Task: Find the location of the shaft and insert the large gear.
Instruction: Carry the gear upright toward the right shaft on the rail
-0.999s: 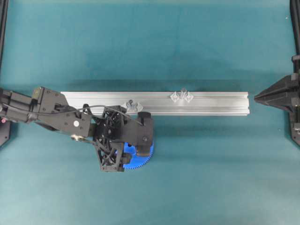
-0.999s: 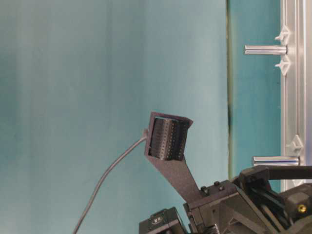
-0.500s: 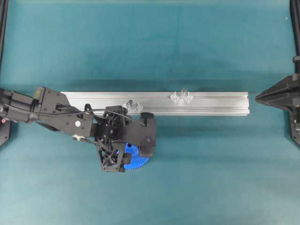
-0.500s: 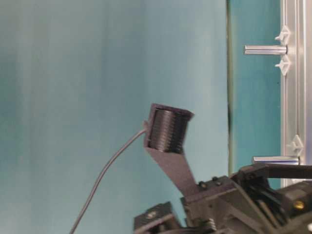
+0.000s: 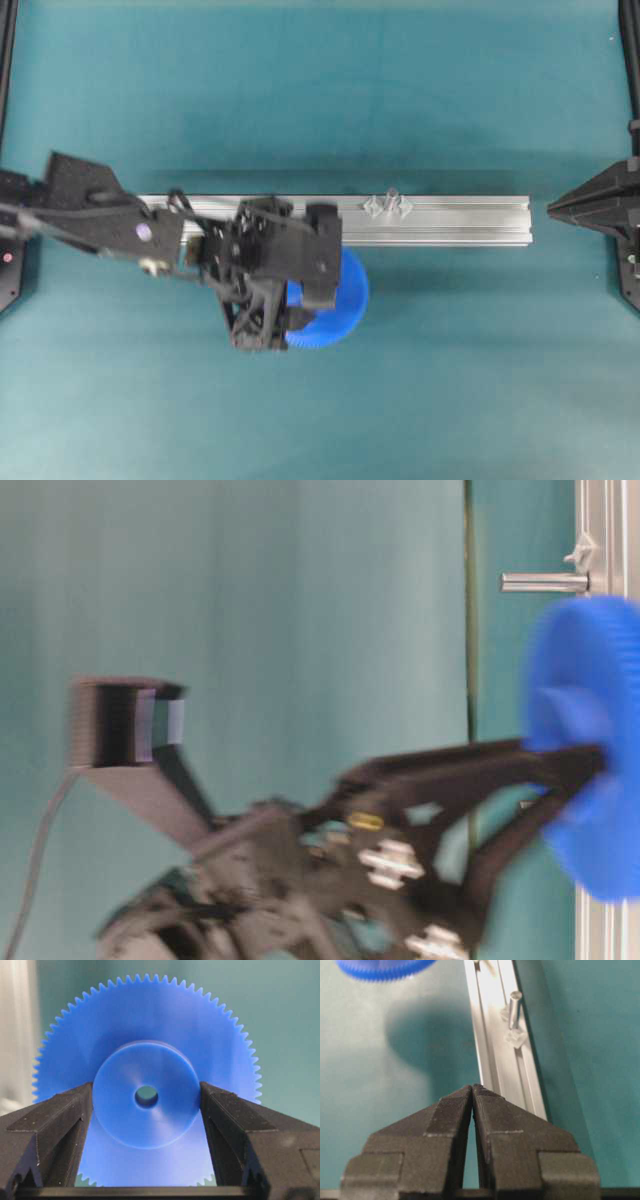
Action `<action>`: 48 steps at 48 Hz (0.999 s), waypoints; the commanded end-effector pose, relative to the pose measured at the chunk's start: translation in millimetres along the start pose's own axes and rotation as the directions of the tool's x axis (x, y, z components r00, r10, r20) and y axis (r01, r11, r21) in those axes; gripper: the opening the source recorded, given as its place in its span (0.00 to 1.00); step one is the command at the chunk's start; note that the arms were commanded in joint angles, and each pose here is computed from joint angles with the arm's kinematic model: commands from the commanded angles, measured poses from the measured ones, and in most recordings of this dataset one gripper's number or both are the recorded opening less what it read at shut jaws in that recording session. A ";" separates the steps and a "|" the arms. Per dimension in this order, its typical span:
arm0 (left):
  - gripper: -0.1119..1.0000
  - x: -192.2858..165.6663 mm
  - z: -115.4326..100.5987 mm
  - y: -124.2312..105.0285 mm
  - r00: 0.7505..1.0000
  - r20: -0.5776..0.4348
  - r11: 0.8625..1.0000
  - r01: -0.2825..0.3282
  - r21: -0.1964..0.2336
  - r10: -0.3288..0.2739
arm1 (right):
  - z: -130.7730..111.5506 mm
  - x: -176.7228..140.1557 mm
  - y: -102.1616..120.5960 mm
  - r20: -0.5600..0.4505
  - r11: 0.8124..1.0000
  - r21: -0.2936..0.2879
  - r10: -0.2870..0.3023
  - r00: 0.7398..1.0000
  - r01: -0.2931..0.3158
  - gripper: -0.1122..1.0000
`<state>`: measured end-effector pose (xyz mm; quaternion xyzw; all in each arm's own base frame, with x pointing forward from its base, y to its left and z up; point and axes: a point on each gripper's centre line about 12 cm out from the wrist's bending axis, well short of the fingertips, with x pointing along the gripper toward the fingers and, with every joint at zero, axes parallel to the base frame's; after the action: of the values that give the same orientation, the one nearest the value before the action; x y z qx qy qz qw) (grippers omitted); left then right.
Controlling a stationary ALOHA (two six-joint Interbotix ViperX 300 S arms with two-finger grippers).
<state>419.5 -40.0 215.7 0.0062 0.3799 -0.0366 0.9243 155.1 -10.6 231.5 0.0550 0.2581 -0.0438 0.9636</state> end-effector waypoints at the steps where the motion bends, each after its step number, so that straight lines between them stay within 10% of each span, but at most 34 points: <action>1: 0.74 -35.9 36.4 12.8 0.991 0.133 1.000 -0.024 0.007 0.023 | 3.8 0.0 0.1 0.009 1.000 0.008 -0.001 1.000 0.001 0.23; 23: 0.74 -44.9 70.5 67.4 0.910 0.392 0.990 -0.144 0.003 0.132 | 4.8 -2.4 0.2 0.026 1.000 0.008 0.001 1.000 -0.001 0.23; 48: 0.74 23.3 55.0 90.5 0.932 0.325 0.987 -0.161 -0.022 0.159 | -0.4 -5.0 -1.2 0.033 1.000 0.010 -0.005 0.999 0.004 0.23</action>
<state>472.6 42.2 218.0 0.0320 0.2496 0.0322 0.9673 149.0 -10.4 231.1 0.0548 0.2447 -0.0440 0.9671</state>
